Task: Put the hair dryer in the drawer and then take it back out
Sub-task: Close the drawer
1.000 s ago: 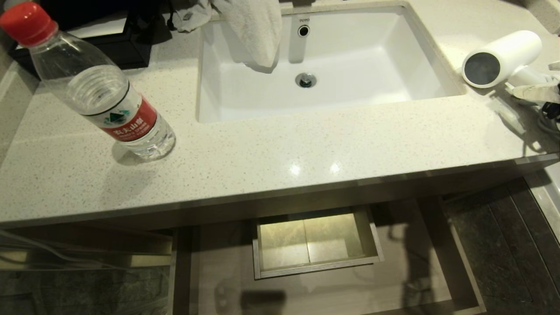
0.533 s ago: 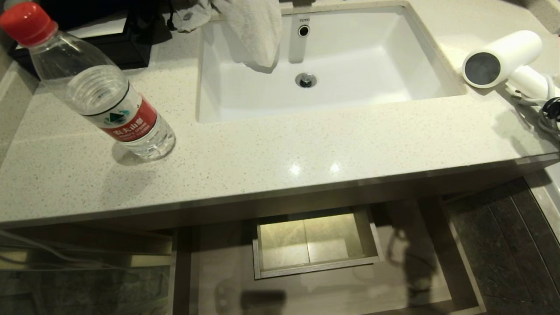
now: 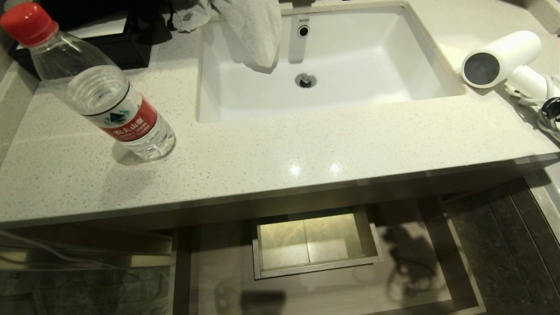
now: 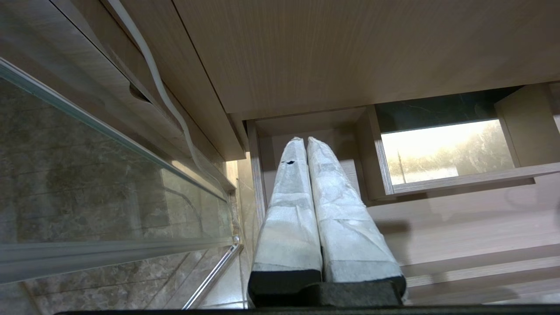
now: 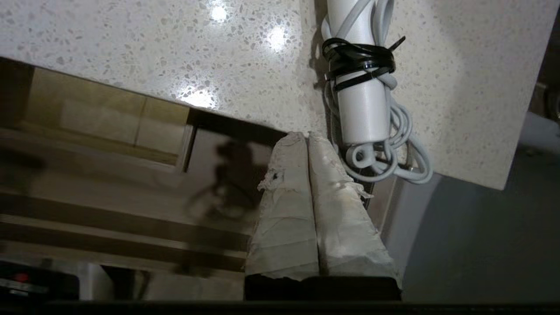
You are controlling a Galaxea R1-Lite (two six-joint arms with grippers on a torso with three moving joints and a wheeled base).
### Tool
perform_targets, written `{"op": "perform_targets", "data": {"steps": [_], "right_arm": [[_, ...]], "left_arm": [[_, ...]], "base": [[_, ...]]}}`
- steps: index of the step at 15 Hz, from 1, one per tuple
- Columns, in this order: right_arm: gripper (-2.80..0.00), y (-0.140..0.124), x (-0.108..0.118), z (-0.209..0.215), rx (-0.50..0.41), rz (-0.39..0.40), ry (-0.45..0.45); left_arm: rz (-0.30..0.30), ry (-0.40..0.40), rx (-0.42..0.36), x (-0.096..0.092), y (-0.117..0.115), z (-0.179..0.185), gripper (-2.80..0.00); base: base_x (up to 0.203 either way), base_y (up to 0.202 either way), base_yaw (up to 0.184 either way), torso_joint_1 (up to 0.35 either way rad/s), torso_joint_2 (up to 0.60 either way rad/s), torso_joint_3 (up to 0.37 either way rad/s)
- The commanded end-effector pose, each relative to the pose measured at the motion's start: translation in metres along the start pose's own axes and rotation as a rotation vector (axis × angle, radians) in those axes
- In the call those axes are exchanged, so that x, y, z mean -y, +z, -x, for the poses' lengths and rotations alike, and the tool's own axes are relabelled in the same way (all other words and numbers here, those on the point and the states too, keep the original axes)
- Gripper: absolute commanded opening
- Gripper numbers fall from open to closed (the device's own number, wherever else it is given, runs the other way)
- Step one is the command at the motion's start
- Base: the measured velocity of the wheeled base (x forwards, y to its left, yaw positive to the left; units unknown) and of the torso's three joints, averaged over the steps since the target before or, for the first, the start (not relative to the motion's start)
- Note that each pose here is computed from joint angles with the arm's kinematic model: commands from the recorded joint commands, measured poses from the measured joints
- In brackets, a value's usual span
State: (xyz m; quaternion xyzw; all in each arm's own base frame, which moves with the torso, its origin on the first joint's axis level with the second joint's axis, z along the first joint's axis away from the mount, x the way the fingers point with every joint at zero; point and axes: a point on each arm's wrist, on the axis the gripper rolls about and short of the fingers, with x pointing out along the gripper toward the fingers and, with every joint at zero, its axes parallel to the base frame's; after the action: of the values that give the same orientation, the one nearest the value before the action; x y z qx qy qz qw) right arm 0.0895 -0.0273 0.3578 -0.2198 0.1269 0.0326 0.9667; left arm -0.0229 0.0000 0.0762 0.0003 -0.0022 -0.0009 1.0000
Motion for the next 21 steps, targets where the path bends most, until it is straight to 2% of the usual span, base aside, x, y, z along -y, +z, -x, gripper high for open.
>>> {"op": "perform_targets", "data": {"steps": [1, 3, 5, 6, 8, 10, 14, 21], "right_arm": [[-2.8, -0.003, -0.005, 0.007, -0.012, -0.139, 0.002], [-2.8, -0.008, -0.007, 0.007, -0.071, -0.24, -0.031], [-2.8, -0.012, -0.008, 0.006, -0.136, -0.255, -0.071], [-2.8, -0.013, -0.008, 0.006, -0.171, -0.252, -0.121], [-2.8, -0.013, -0.011, 0.006, -0.188, -0.249, -0.158], [-2.8, -0.01, -0.011, 0.007, -0.171, -0.245, -0.193], [-2.8, -0.012, -0.016, 0.013, -0.144, -0.237, -0.189], [-2.8, -0.018, -0.023, 0.025, -0.127, -0.233, -0.191]], "left_arm": [[-0.001, 0.0, -0.001, 0.0, 0.0, 0.0, -2.8], [-0.001, 0.0, -0.001, 0.0, 0.0, 0.0, -2.8], [-0.001, 0.0, -0.001, 0.0, 0.0, 0.0, -2.8], [0.0, 0.0, 0.0, 0.0, 0.0, 0.0, -2.8], [-0.001, 0.0, -0.001, 0.0, 0.0, 0.0, -2.8], [-0.001, 0.0, -0.001, 0.0, 0.0, 0.0, -2.8], [-0.001, 0.0, -0.001, 0.0, 0.0, 0.0, -2.8], [-0.001, 0.0, -0.001, 0.0, 0.0, 0.0, -2.8]], "base": [[0.0, 0.0, 0.0, 0.0, 0.0, 0.0], [0.0, 0.0, 0.0, 0.0, 0.0, 0.0], [0.0, 0.0, 0.0, 0.0, 0.0, 0.0], [0.0, 0.0, 0.0, 0.0, 0.0, 0.0], [0.0, 0.0, 0.0, 0.0, 0.0, 0.0], [0.0, 0.0, 0.0, 0.0, 0.0, 0.0], [0.0, 0.0, 0.0, -0.035, 0.02, -0.018], [0.0, 0.0, 0.0, -0.312, 0.13, -0.177]]}}
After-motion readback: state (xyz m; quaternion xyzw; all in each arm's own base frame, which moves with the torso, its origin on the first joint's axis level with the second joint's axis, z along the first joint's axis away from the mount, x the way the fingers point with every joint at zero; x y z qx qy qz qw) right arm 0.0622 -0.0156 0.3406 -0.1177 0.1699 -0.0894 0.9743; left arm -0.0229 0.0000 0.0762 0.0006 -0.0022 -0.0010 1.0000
